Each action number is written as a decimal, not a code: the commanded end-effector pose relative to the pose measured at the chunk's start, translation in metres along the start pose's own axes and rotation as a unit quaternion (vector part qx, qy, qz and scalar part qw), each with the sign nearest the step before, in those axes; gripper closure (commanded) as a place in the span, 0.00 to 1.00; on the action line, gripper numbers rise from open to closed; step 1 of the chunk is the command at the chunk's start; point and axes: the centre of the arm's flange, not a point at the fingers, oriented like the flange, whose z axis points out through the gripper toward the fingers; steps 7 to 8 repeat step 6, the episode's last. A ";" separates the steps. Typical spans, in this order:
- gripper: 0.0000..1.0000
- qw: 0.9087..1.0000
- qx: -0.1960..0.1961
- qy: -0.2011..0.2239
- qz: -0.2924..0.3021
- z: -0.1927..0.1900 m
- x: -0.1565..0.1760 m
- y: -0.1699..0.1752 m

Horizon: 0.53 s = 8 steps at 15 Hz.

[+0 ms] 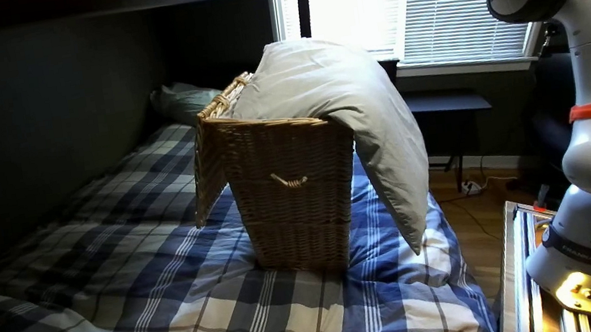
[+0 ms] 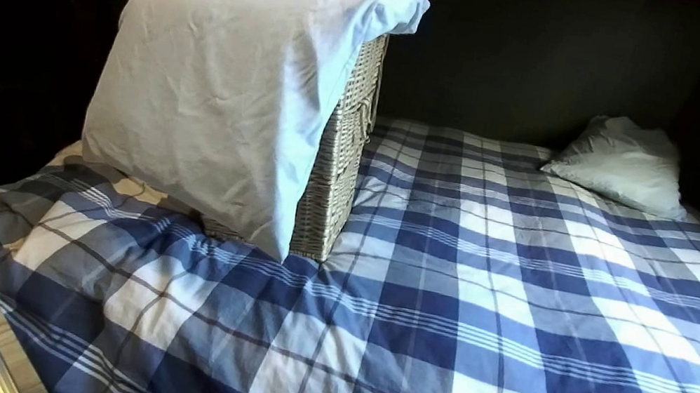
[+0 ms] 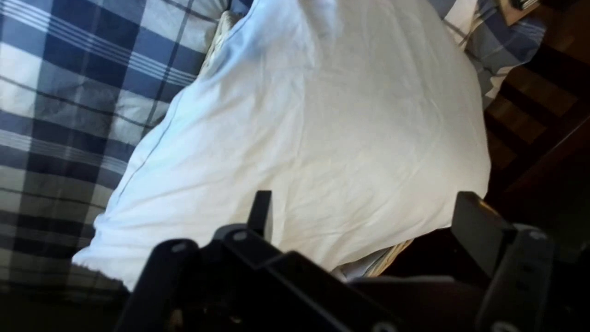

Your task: Put the pillow in the laundry basket

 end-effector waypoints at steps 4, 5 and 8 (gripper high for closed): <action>0.00 0.997 -0.076 0.008 -0.023 -0.045 0.030 -0.055; 0.00 0.997 -0.077 0.008 -0.024 -0.046 0.030 -0.058; 0.00 0.997 -0.075 0.007 -0.023 -0.045 0.030 -0.056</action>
